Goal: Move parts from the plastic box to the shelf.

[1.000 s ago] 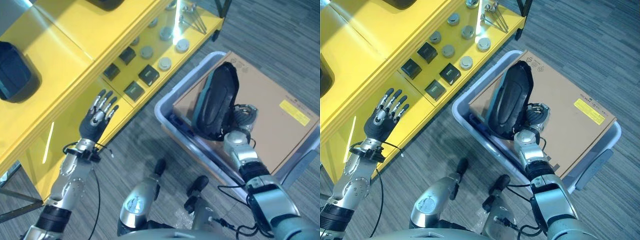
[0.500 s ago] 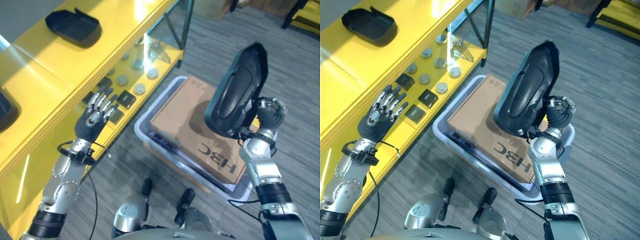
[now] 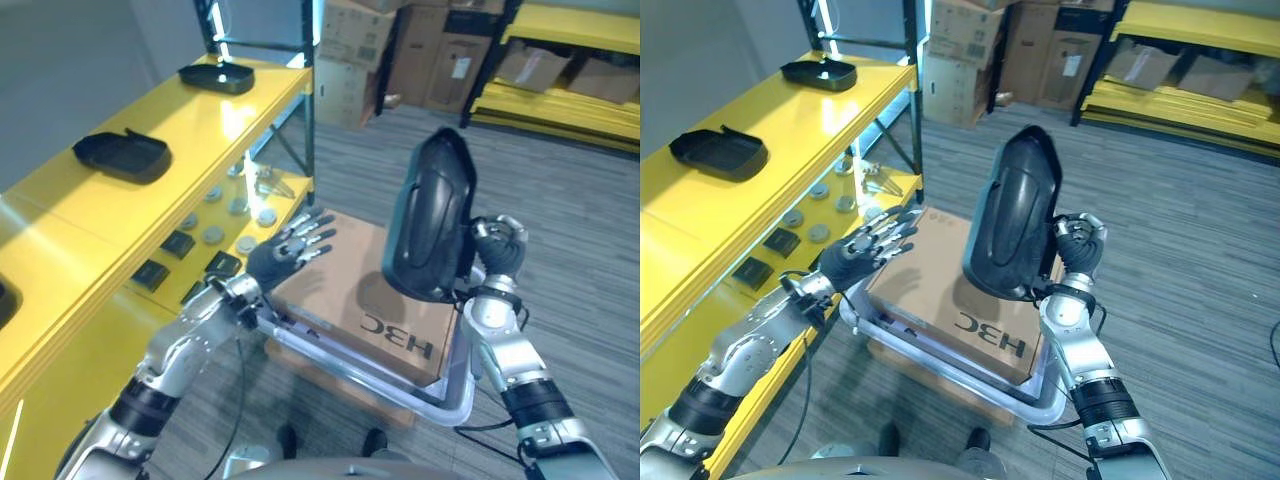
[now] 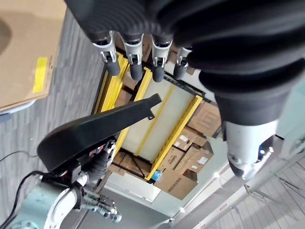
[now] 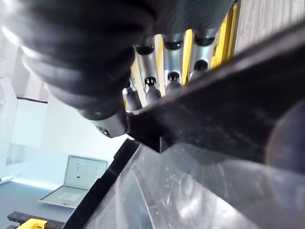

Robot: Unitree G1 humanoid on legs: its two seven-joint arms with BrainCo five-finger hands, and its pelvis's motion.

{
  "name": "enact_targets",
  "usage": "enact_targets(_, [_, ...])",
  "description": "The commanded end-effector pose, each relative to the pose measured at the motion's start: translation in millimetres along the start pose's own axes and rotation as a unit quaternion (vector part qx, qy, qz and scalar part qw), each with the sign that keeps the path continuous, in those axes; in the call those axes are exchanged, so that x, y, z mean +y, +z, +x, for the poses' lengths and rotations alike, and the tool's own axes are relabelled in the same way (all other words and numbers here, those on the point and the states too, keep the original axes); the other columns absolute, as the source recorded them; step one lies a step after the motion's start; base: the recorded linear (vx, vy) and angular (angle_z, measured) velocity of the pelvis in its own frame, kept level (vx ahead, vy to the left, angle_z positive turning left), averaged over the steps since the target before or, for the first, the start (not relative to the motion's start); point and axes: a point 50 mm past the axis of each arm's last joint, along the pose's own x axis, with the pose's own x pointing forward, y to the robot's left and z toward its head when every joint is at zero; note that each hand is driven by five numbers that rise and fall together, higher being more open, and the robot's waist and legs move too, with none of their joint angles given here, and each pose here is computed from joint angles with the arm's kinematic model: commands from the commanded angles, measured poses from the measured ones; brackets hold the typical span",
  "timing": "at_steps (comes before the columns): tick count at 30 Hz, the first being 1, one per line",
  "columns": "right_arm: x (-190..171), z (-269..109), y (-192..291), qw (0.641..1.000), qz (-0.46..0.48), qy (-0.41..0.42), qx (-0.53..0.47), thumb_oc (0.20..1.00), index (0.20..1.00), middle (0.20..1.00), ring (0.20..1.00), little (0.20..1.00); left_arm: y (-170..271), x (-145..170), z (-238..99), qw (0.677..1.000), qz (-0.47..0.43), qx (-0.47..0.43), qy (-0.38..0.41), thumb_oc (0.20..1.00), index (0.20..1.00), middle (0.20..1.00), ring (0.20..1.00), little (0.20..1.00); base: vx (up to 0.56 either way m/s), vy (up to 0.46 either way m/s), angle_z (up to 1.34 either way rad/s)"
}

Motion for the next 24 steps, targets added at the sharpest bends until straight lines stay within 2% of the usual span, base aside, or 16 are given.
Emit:
enact_targets(1, [18.2,17.4,39.4,0.995,0.003,0.037,-0.093,0.200,0.200,0.200,0.200,0.200,-7.5,-6.8,15.4,0.999,-0.037,0.020,-0.003,1.000,1.000,1.000,1.000,1.000,0.04,-0.011,-0.06])
enact_targets(11, [58.3,13.3,40.0,0.991,0.007,0.111,-0.074,0.200,0.200,0.200,0.200,0.200,-31.9,-9.1,46.9,0.994,-0.032,0.096,0.029,1.000,1.000,1.000,1.000,1.000,0.04,-0.008,-0.10])
enact_targets(17, [70.1,7.2,36.7,0.990,0.010,0.130,-0.061,0.200,0.200,0.200,0.200,0.200,-30.2,-2.1,52.0,0.994,-0.030,0.081,0.060,1.000,1.000,1.000,1.000,1.000,0.04,0.002,-0.07])
enact_targets(24, [73.6,8.5,36.5,0.988,0.001,0.142,-0.060,0.200,0.200,0.200,0.200,0.200,-27.7,14.0,50.6,0.987,0.045,0.077,0.133,1.000,1.000,1.000,1.000,1.000,0.02,-0.001,0.00])
